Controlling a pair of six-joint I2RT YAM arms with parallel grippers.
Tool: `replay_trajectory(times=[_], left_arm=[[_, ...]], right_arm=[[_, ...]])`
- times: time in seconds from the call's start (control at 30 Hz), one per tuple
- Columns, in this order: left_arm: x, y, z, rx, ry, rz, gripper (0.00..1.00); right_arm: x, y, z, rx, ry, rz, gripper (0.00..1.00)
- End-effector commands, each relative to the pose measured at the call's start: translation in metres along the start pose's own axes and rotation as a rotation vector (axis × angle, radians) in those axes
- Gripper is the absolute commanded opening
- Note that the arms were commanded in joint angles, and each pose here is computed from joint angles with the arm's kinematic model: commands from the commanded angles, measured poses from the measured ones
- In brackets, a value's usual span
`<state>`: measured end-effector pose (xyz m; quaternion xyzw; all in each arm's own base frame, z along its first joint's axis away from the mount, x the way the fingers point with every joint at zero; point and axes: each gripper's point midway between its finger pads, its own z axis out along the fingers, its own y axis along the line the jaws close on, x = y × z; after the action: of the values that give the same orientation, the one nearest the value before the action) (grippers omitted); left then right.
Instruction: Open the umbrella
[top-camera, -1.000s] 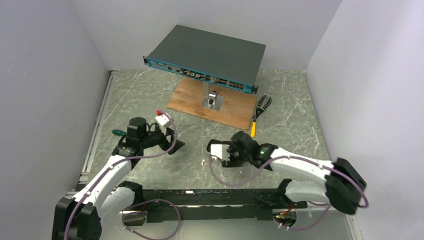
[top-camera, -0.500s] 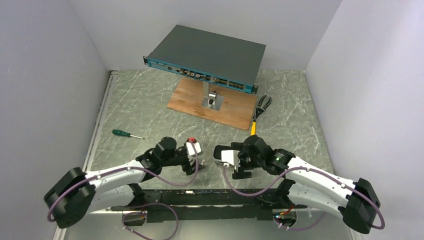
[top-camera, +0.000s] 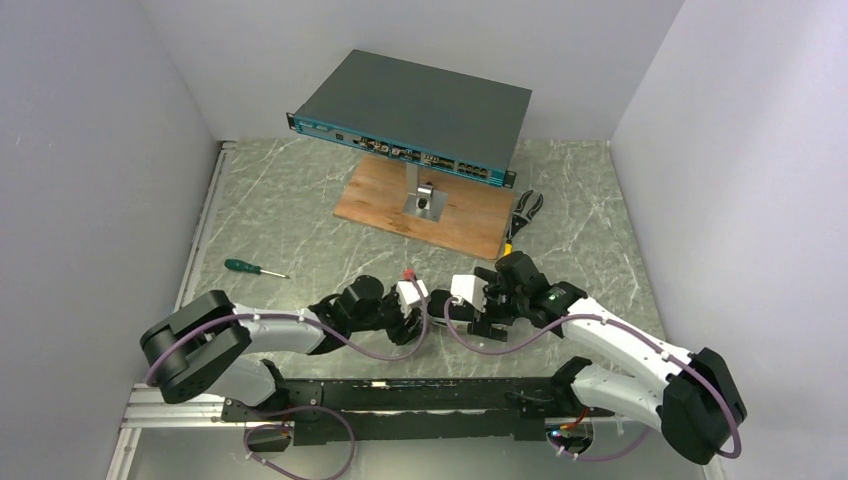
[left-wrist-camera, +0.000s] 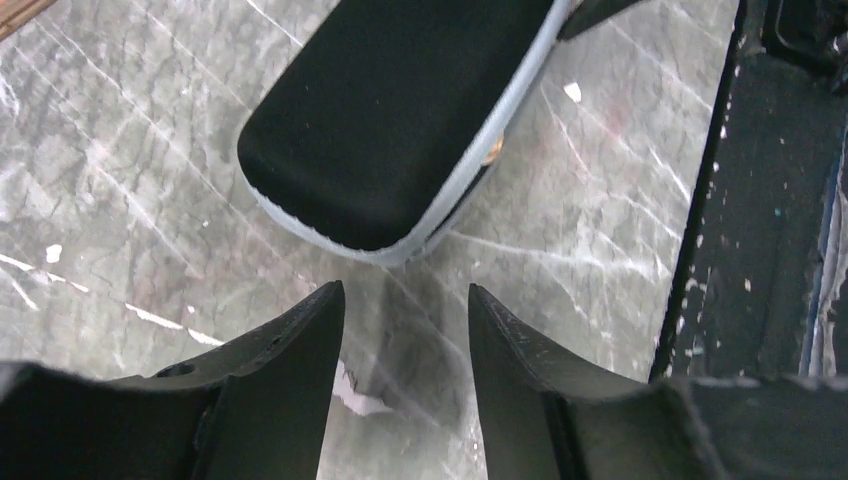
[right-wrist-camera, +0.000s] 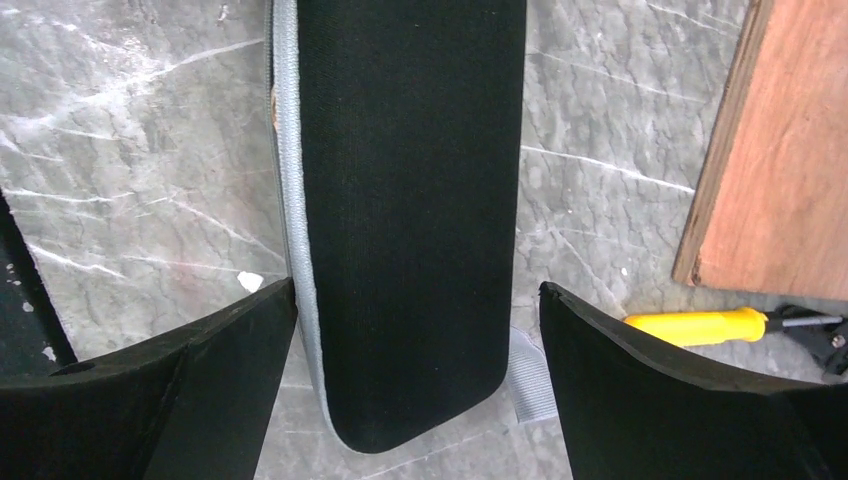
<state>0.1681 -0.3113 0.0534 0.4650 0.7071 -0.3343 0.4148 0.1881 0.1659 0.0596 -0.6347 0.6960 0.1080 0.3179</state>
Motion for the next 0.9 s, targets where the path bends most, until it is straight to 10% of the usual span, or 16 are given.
replay_trajectory(times=[0.0,0.53,0.87], left_arm=[[-0.036,0.001,0.015,-0.021,-0.102,-0.041,0.53],[-0.012,0.010,0.030,-0.085,-0.013,-0.152,0.34],[-0.013,0.011,0.023,-0.074,-0.007,-0.168,0.00]], right_arm=[[-0.010,0.001,0.005,-0.029,-0.057,-0.026,0.90],[0.007,0.010,0.020,-0.053,-0.004,0.045,0.59],[0.016,0.017,0.020,-0.060,0.005,0.032,0.48]])
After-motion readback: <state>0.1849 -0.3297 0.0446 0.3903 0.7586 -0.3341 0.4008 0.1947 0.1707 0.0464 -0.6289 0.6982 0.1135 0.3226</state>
